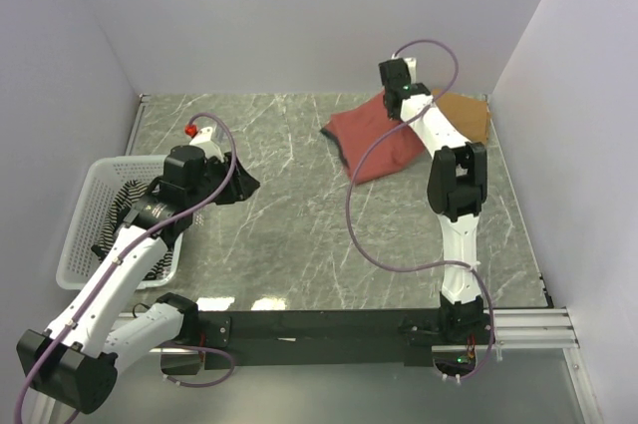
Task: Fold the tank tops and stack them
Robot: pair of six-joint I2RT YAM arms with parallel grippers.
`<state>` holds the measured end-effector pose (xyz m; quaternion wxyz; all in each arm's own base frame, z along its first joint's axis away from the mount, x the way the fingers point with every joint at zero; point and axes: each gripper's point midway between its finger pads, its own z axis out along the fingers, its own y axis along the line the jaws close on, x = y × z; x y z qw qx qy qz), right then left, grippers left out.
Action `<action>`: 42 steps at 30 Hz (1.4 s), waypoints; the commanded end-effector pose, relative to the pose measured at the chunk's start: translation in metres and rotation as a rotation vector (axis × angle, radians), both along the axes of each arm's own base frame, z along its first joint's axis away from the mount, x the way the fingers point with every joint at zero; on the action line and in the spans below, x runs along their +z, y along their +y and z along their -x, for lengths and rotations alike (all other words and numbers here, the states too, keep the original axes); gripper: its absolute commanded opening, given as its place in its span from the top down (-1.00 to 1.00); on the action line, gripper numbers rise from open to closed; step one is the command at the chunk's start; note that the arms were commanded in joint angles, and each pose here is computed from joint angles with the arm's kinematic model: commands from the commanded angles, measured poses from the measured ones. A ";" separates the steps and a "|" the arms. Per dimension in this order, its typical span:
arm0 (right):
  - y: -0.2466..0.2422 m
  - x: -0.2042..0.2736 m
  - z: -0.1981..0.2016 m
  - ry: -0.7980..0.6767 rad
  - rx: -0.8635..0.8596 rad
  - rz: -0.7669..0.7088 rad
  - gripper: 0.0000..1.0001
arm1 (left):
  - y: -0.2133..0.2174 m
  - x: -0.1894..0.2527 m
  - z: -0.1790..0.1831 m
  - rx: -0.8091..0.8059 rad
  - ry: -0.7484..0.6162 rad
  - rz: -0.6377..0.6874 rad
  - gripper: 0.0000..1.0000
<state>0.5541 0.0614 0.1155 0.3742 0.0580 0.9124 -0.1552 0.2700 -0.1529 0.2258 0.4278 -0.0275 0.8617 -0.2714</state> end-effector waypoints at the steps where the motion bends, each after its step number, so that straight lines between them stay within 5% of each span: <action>1: -0.048 0.055 -0.018 -0.065 -0.075 0.164 1.00 | 0.004 0.021 -0.009 0.015 -0.075 -0.006 0.01; 19: -0.134 0.140 -0.044 -0.249 -0.203 0.298 1.00 | -0.001 -0.007 -0.020 0.000 0.004 -0.033 0.02; 31: -0.209 0.111 -0.027 -0.227 -0.318 0.190 1.00 | -0.004 -0.016 -0.020 -0.021 0.032 -0.027 0.01; 32: -0.211 0.105 -0.028 -0.223 -0.320 0.176 0.96 | -0.005 -0.017 -0.020 -0.024 0.033 -0.027 0.01; 35: -0.219 0.089 -0.025 -0.217 -0.362 0.125 0.37 | -0.005 -0.017 -0.018 -0.032 0.030 -0.024 -0.01; 36: -0.216 0.086 -0.024 -0.216 -0.376 0.096 -0.52 | -0.005 -0.016 -0.019 -0.029 0.026 -0.023 -0.03; 37: -0.216 0.089 -0.022 -0.223 -0.390 0.078 -0.73 | -0.003 -0.015 -0.019 -0.023 0.020 -0.025 -0.04; 42: -0.180 0.094 0.001 -0.230 -0.384 -0.110 -0.77 | 0.007 -0.011 -0.023 0.032 0.011 -0.027 -0.09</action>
